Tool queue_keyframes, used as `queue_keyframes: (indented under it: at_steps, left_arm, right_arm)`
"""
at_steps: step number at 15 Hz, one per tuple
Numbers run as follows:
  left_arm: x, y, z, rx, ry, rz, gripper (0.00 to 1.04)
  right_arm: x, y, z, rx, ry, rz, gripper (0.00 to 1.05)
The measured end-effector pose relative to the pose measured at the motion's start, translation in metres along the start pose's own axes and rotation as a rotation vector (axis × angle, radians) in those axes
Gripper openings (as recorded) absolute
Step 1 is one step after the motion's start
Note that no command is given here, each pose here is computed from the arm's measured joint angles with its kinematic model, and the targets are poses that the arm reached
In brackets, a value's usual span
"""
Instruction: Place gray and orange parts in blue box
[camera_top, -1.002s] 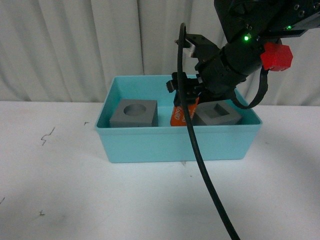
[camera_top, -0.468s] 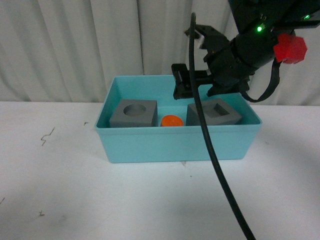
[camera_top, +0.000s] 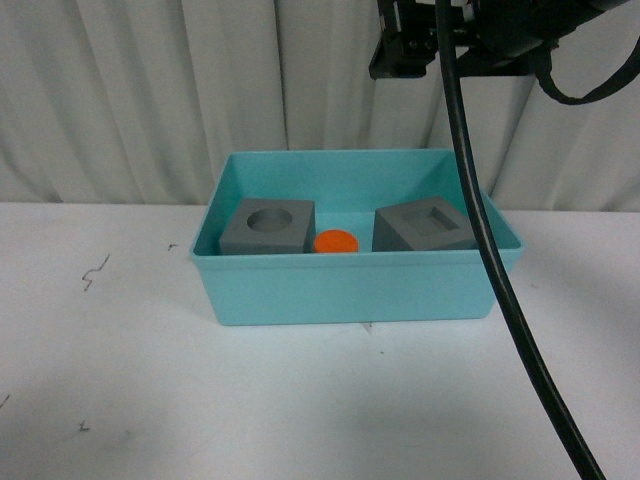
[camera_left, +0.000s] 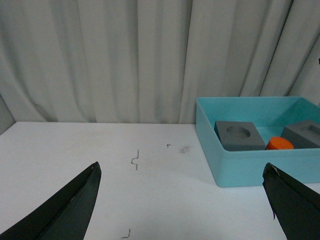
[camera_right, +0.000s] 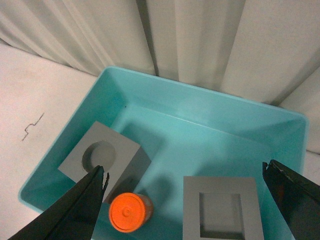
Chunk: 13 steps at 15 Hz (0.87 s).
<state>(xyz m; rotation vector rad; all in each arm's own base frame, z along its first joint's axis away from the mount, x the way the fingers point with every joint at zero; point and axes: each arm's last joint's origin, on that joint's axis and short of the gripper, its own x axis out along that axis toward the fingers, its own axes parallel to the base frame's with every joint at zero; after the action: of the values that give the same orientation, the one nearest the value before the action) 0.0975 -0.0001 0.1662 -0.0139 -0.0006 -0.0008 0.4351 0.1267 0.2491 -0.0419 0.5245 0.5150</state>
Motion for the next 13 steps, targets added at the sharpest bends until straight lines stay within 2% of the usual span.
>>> queue_keyframes:
  at_steps: [1, 2, 3, 4, 6, 8, 13]
  left_arm:
    - [0.0, 0.0, 0.0, 0.0, 0.0, 0.0, 0.98]
    - [0.0, 0.0, 0.0, 0.0, 0.0, 0.0, 0.98]
    - [0.0, 0.0, 0.0, 0.0, 0.0, 0.0, 0.98]
    - [0.0, 0.0, 0.0, 0.0, 0.0, 0.0, 0.98]
    - [0.0, 0.0, 0.0, 0.0, 0.0, 0.0, 0.98]
    - [0.0, 0.0, 0.0, 0.0, 0.0, 0.0, 0.98]
    - [0.0, 0.0, 0.0, 0.0, 0.0, 0.0, 0.98]
  right_arm:
    - [-0.007, 0.002, 0.003, -0.013, -0.026, 0.0, 0.98]
    - [-0.016, 0.006, 0.004, -0.043, -0.224, -0.152, 0.9]
    - [-0.034, 0.007, -0.008, -0.029, -0.354, -0.315, 0.79]
    - [-0.111, -0.007, -0.048, 0.022, -0.563, -0.522, 0.48]
    - [-0.146, -0.008, -0.085, 0.03, -0.578, -0.55, 0.24]
    - [-0.153, -0.001, -0.125, 0.023, -0.509, -0.505, 0.01]
    - [-0.192, 0.006, -0.174, 0.028, -0.512, -0.516, 0.02]
